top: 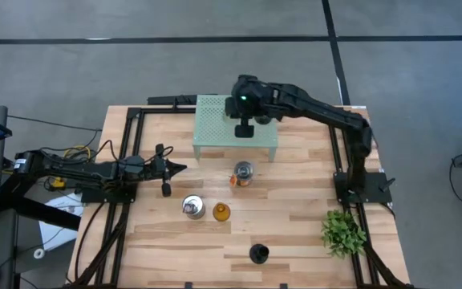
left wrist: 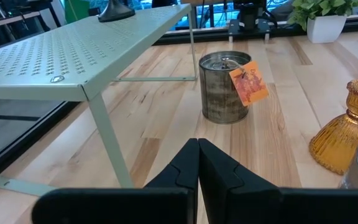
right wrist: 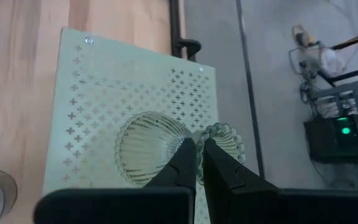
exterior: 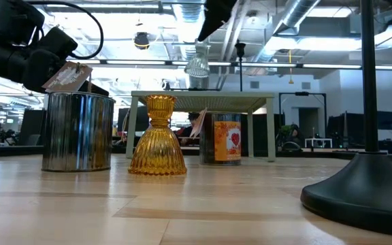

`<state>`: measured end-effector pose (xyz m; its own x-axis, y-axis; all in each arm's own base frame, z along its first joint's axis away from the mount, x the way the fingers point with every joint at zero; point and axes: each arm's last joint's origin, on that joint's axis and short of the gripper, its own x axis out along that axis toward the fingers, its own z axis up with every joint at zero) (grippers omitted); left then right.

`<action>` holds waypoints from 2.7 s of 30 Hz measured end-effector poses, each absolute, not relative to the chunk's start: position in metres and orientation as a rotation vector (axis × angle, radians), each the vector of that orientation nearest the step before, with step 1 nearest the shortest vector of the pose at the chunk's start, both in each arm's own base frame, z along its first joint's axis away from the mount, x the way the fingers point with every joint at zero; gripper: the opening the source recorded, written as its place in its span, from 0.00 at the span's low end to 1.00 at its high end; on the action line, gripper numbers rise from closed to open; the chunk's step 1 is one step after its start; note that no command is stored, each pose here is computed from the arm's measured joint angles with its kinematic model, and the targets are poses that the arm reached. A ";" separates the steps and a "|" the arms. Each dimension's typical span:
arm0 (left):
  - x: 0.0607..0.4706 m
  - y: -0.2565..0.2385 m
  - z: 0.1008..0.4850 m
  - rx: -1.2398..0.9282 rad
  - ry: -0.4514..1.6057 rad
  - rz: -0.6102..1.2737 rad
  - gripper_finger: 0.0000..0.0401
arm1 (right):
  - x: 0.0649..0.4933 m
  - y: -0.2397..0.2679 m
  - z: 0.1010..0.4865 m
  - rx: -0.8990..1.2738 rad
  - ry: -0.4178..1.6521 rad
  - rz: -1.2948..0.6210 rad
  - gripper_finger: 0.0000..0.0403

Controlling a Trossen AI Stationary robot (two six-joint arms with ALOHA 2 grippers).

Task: Pick & Place candle stick holders
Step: Put the green candle holder on the shelf

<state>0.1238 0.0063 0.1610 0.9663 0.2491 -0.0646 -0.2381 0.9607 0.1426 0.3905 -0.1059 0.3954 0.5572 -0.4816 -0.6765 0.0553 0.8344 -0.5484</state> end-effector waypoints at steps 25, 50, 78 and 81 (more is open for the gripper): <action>0.124 0.006 0.161 0.134 0.082 0.247 0.02 | 0.400 -0.166 0.372 -0.408 1.086 -0.451 0.00; 0.124 0.006 0.161 0.134 0.082 0.247 0.02 | 0.394 -0.175 0.365 -0.323 1.119 -0.364 0.00; 0.124 0.006 0.161 0.134 0.082 0.247 0.02 | 0.399 -0.180 0.360 -0.293 1.092 -0.340 0.00; 0.124 0.006 0.161 0.134 0.082 0.247 0.02 | 0.399 -0.180 0.360 -0.293 1.092 -0.341 0.00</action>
